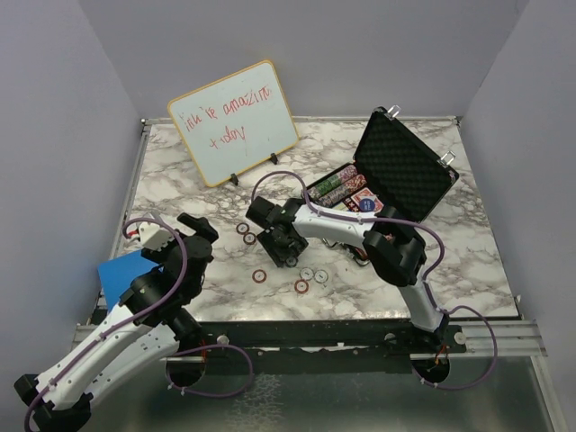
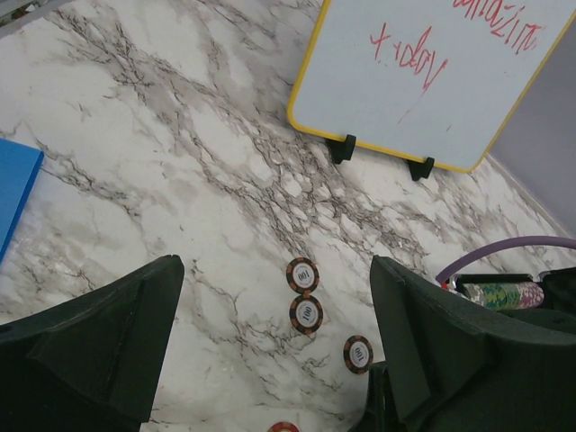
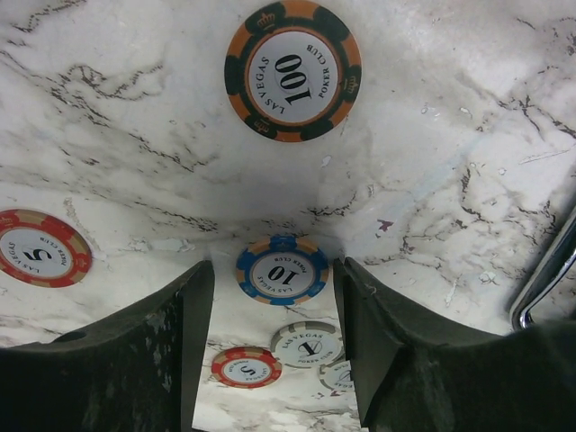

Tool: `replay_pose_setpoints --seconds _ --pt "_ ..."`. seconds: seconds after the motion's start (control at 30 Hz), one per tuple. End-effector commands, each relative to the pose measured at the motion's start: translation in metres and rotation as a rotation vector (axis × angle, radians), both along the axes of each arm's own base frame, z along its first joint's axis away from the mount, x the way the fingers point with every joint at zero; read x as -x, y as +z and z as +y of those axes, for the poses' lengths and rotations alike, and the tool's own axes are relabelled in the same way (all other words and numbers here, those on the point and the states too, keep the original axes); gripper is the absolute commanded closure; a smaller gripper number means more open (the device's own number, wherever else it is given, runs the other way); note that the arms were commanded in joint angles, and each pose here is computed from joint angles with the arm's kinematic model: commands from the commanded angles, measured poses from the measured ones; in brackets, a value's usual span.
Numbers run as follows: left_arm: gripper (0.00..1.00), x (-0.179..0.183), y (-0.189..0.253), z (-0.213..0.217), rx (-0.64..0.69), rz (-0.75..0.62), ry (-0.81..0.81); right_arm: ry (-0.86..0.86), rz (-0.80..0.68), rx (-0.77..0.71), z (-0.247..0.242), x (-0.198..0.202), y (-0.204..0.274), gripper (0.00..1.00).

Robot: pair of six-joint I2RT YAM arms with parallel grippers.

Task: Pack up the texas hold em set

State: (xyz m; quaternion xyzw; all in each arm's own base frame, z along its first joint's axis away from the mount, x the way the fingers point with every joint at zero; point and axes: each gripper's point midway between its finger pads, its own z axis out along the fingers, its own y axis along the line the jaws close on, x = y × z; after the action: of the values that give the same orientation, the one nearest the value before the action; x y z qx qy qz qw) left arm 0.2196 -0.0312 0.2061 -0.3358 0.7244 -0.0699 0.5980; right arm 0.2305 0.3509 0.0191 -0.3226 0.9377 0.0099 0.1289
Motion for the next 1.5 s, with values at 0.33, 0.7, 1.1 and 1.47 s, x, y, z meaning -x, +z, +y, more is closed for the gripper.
replay_pose_setpoints --seconds 0.33,0.7,1.1,1.47 --pt "0.08 0.001 -0.012 -0.004 0.0 0.02 -0.029 -0.012 0.139 0.116 -0.033 0.027 -0.04 0.43" --pt "0.04 0.005 -0.043 -0.024 -0.017 0.093 -0.162 -0.083 0.079 0.129 -0.035 0.017 -0.04 0.59" --pt "0.03 0.01 -0.078 -0.091 0.1 0.061 -0.511 -0.123 0.039 -0.006 -0.021 0.002 0.006 0.57" --pt "0.05 0.026 -0.095 -0.149 0.19 0.0 -0.83 -0.163 0.043 -0.091 -0.019 -0.004 0.024 0.57"
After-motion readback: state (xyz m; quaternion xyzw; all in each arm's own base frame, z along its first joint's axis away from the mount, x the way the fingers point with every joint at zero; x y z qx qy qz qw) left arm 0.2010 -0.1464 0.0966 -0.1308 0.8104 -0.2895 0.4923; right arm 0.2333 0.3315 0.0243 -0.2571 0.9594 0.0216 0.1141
